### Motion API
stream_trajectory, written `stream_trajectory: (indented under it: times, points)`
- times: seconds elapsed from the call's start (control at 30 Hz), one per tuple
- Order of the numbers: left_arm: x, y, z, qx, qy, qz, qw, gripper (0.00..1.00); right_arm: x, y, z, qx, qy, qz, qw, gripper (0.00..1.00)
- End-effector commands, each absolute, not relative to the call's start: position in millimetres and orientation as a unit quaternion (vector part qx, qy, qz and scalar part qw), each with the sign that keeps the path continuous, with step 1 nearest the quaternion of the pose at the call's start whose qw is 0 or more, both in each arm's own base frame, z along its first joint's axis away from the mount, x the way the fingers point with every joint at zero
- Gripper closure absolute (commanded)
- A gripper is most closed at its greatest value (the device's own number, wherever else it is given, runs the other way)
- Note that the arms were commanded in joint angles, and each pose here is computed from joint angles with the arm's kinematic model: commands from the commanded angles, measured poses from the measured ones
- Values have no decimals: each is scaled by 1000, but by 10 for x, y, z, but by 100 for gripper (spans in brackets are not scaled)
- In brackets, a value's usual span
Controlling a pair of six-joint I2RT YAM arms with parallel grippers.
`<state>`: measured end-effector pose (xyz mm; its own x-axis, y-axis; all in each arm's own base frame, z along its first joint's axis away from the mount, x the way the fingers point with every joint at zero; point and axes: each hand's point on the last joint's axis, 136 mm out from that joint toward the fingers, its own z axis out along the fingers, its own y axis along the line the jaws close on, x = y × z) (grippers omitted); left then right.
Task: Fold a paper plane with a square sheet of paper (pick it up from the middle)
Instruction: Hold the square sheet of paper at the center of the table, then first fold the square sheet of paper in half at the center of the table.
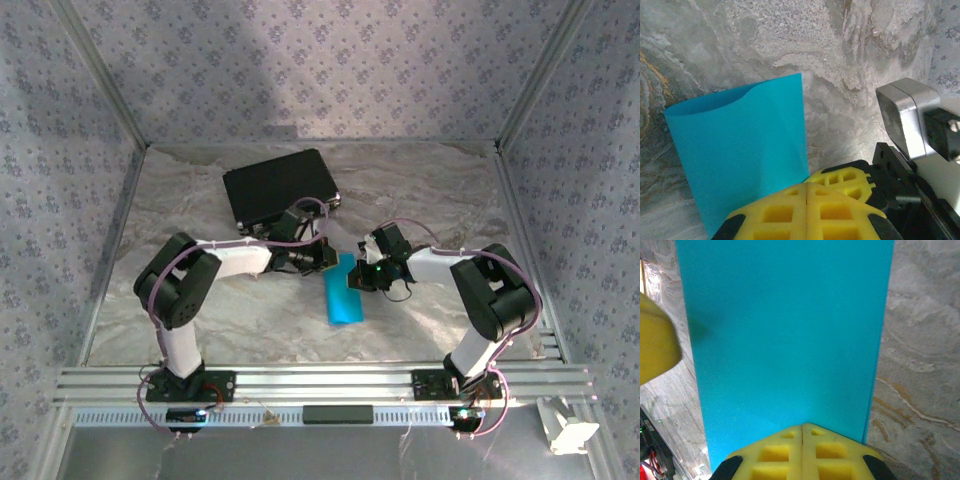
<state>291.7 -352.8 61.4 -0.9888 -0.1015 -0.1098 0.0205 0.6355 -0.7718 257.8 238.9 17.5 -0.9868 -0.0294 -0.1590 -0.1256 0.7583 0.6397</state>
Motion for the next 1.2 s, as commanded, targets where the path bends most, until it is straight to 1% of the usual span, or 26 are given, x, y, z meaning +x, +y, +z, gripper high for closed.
stream_trajectory:
  times: [0.0,0.23,0.37,0.53,0.6,0.8,0.9,1.17]
  points:
    - [2928,-3562,560,-18,898,-435,65,100,2361,2143,-173,-11,958,285,21,100]
    - [2868,-3401,263,-23,913,-402,59,100,2360,2149,-185,-10,958,285,19,100]
    - [2830,-3220,8,-19,932,-357,62,100,2360,2150,-203,-8,958,285,19,100]
    - [2767,-3094,-192,-17,940,-336,54,100,2354,2150,-207,-7,958,285,19,100]
    - [2782,-3101,-154,-13,940,-336,56,100,2354,2148,-206,-6,959,284,19,100]
    - [2975,-3241,244,0,931,-357,79,100,2366,2155,-191,-6,958,286,22,100]
    - [3063,-3305,344,6,927,-365,86,100,2362,2153,-197,-6,958,285,22,100]
    - [3161,-3228,136,-12,930,-361,70,100,2359,2150,-200,-5,958,285,21,100]
